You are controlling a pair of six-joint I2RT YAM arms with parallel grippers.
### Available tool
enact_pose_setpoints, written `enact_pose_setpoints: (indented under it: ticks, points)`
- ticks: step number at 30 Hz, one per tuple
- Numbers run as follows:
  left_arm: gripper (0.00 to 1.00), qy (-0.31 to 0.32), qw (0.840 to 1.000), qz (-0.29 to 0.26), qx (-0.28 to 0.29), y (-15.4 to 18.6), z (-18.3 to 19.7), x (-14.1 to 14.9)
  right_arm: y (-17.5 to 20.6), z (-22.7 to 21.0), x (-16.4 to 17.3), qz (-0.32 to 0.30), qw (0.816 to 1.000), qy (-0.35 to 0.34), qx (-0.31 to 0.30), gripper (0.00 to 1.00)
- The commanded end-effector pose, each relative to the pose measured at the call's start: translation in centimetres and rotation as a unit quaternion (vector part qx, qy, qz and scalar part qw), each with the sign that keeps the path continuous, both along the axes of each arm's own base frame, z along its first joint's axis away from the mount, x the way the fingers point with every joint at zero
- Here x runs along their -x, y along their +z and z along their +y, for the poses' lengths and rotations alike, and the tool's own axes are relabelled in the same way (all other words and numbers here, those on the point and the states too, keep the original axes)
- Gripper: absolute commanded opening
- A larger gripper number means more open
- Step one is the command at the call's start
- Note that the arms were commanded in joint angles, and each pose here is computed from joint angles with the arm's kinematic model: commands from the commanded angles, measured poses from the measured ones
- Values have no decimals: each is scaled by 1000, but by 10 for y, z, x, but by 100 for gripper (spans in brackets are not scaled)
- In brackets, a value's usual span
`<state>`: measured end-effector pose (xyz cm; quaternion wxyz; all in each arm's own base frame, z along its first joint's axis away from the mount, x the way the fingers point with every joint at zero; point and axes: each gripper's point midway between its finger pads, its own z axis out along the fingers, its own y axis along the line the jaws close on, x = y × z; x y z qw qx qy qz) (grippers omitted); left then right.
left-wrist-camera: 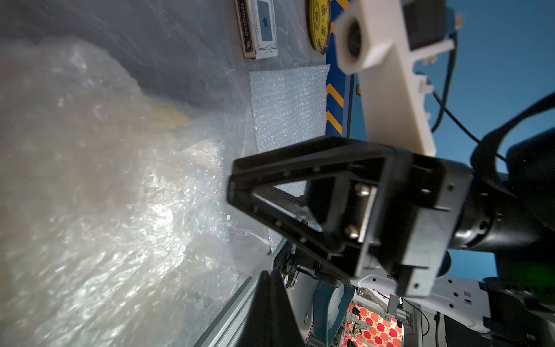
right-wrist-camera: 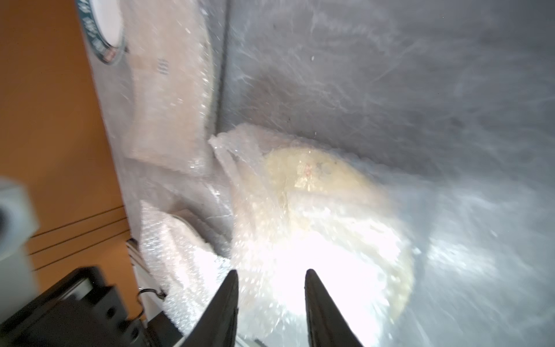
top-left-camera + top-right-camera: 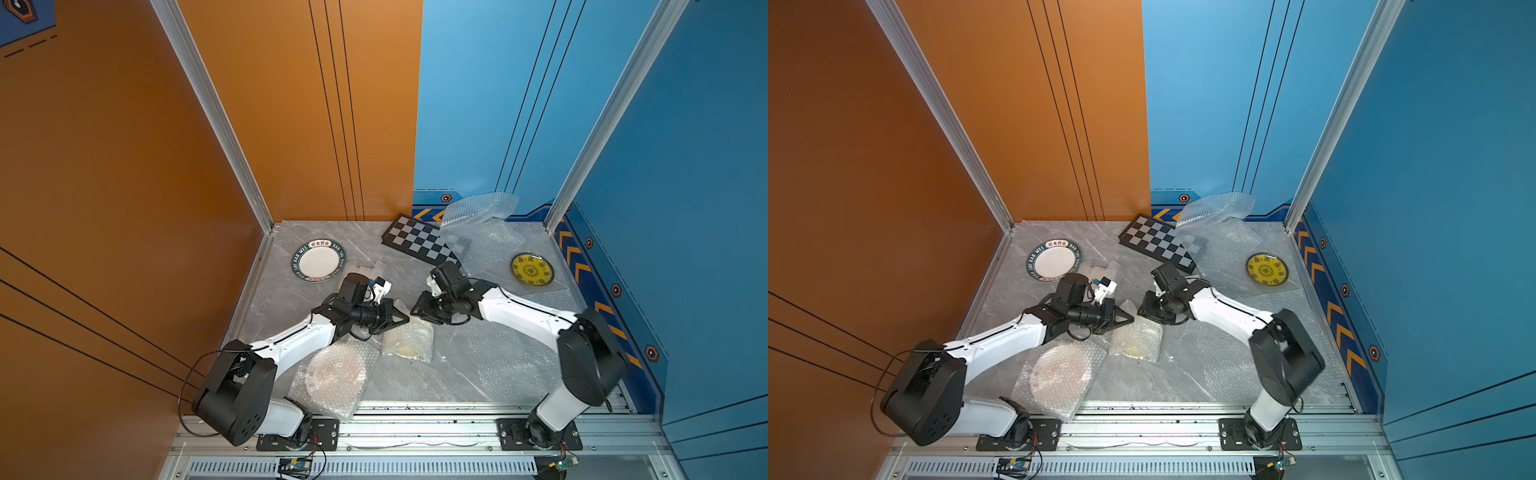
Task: Unpack dinner plates from bubble wrap
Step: Unwrap the bubble wrap at the center of the board.
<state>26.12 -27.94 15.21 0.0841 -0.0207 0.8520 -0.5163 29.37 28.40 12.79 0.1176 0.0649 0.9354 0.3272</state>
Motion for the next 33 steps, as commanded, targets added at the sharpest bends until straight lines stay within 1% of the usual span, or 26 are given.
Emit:
enact_pose_setpoints:
  ticks: [1, 6, 9, 12, 15, 17, 20, 23, 27, 29, 33]
  points:
    - [0, -6, 1000, -19, 2, 21, -7, -2, 8, -41, 6, -8, 999, -50, 5, 40]
    - [0, -21, 999, -24, -2, 29, -23, 1, 3, -80, 27, 3, 997, -82, 6, 39]
    - [0, -36, 999, -27, -7, 34, -39, 3, 0, -93, 39, 9, 996, -91, 4, 38]
    - [0, -55, 998, -27, -18, 32, -55, 7, -7, -99, 51, 18, 996, -90, 5, 38]
    - [0, -74, 997, -17, -32, 19, -70, 12, -19, -106, 61, 35, 995, -93, 20, 38]
    - [0, -83, 996, -21, -35, 21, -82, 12, -28, -112, 65, 44, 994, -100, 27, 37]
    - [0, -96, 994, -15, -50, 10, -92, 14, -36, -118, 72, 51, 993, -106, 29, 36]
    - [0, -109, 992, -14, -58, 6, -105, 19, -33, -128, 77, 48, 991, -119, 26, 37]
    - [0, -127, 990, -19, -61, 8, -124, 25, -26, -145, 83, 45, 989, -141, 24, 36]
    - [0, -129, 989, -9, -70, -2, -129, 28, -24, -153, 87, 49, 987, -148, 24, 37]
    - [0, -124, 988, 17, -90, -27, -128, 30, -16, -161, 92, 45, 986, -156, 24, 40]
